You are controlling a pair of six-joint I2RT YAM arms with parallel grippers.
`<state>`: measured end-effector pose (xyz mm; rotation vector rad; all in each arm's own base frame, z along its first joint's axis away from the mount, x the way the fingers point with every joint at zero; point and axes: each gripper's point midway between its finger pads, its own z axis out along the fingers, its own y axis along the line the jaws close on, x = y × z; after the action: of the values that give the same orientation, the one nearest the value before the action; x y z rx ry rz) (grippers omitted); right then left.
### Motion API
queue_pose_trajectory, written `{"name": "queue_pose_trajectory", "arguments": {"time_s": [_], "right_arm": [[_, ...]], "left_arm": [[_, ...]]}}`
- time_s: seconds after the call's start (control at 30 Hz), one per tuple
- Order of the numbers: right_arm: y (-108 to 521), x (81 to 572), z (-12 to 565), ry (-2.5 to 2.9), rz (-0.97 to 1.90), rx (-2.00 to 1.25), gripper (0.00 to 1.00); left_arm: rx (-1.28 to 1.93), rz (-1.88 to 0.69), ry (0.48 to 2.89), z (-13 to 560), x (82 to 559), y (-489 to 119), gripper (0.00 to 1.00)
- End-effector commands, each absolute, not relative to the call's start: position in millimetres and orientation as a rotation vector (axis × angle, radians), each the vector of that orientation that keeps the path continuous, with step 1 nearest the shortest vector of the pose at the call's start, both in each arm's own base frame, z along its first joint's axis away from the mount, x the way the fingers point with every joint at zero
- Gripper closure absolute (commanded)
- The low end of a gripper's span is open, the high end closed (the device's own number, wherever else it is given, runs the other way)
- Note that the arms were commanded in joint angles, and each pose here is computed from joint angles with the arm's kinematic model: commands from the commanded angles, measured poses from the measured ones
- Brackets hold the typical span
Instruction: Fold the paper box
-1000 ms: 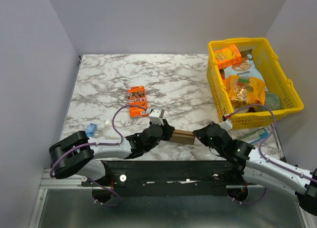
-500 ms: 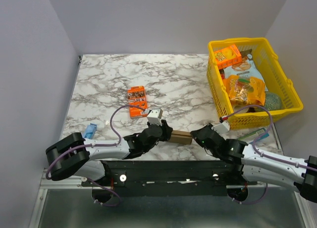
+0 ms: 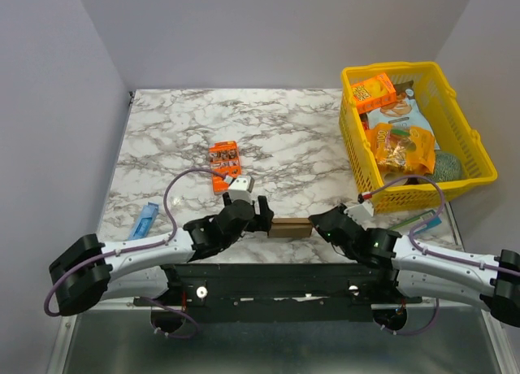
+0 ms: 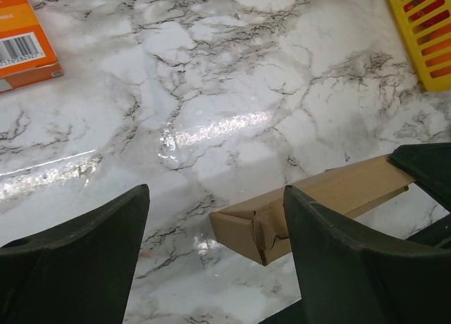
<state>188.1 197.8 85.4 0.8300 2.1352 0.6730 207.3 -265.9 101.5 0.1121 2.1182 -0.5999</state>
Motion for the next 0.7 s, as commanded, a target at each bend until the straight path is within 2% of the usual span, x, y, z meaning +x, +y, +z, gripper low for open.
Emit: {"name": "queue_pose_trajectory", "arguments": {"time_s": [0.0,0.3,0.5,0.6,0.67], "right_arm": [[166,141,17,2.414,0.388,0.702,1.0],[174,142,17,2.421,0.384,0.677,1.0],[174,141,15,2.424,0.386,0.679,1.0],[173,141,14,2.422,0.387,0.692,0.99],[171,141,14,2.416,0.382,0.697,1.0]], "left_arm": [[0.041,-0.686,2.134,102,196,-250,0.14],[-0.088,-0.905,2.128,103,184,-250,0.15],[-0.108,-0.938,2.131,99,181,-250,0.18],[-0.111,-0.967,2.143,93,176,-250,0.25],[-0.094,-0.984,2.169,82,169,-250,0.33]]}}
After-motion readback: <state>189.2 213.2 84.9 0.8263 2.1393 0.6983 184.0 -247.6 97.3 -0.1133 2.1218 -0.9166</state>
